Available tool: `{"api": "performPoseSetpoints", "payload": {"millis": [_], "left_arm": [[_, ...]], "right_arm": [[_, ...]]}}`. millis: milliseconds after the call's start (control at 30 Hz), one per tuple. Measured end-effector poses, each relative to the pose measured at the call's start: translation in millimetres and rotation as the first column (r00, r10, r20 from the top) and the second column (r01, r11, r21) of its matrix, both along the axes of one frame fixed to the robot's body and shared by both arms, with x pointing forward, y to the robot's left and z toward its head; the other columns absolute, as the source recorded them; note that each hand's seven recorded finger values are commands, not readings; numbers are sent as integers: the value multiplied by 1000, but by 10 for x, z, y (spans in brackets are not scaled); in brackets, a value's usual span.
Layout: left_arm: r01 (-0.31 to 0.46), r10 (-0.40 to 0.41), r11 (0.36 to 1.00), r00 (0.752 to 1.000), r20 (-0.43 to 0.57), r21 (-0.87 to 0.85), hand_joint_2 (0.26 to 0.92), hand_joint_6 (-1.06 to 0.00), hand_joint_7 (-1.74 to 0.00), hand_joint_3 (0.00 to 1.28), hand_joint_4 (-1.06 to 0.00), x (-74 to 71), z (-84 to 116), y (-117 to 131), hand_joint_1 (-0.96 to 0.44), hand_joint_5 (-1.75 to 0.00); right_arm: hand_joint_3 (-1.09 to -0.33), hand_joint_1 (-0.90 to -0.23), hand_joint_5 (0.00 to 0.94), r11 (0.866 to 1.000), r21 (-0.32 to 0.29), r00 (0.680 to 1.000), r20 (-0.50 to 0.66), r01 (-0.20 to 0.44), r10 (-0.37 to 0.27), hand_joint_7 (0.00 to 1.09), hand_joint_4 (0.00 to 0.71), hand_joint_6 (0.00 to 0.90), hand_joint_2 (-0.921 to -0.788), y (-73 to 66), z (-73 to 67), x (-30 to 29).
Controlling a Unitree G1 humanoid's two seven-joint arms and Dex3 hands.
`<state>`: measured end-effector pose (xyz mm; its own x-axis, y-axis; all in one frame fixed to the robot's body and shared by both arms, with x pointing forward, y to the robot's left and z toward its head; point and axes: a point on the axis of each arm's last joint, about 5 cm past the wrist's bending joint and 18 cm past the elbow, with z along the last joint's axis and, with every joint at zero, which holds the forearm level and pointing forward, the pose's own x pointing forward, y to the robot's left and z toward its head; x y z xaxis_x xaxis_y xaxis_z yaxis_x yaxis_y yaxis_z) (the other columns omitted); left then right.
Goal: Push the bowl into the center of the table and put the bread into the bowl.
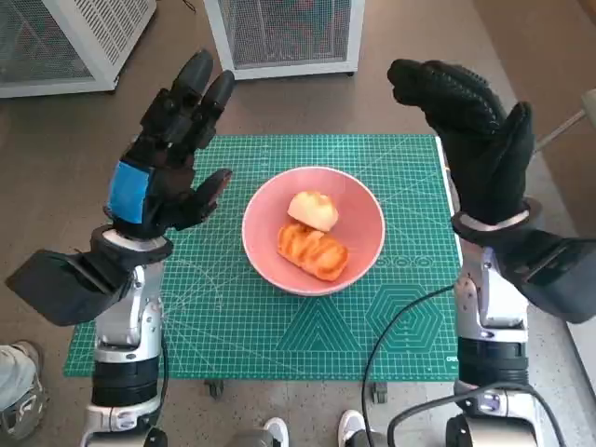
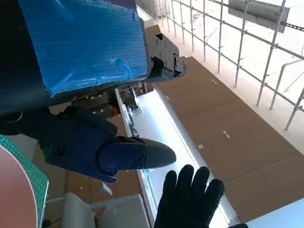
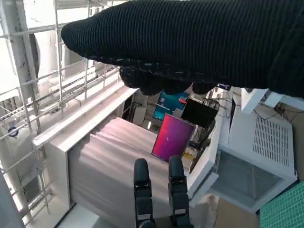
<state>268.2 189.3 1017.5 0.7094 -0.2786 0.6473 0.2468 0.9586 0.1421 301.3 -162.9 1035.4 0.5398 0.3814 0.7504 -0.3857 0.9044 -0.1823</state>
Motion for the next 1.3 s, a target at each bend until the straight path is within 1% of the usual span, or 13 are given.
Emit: {"api": "performPoseSetpoints", "payload": {"millis": [733, 1033, 1300], "left_arm": [[-4, 4, 1000, 1000, 4, 11, 921, -283, -16, 311, -255, 56, 45, 8, -647, 0], [5, -5, 1000, 1000, 16, 9, 921, -288, -18, 305, -258, 71, 82, -1, -646, -1], [12, -12, 1000, 1000, 1, 9, 921, -293, -19, 304, -261, 76, 79, 0, -640, -3]], "right_arm": [[-732, -647, 1, 1000, -8, 1000, -7, -7, 7, 335, 181, 67, -921, 2, 2, 25], [-731, -647, 1, 1000, -11, 1000, 0, -6, 6, 340, 182, 66, -921, -5, 18, 34], [-732, -647, 1, 1000, -11, 1000, -2, -4, 4, 343, 181, 61, -921, -8, 5, 39]]}}
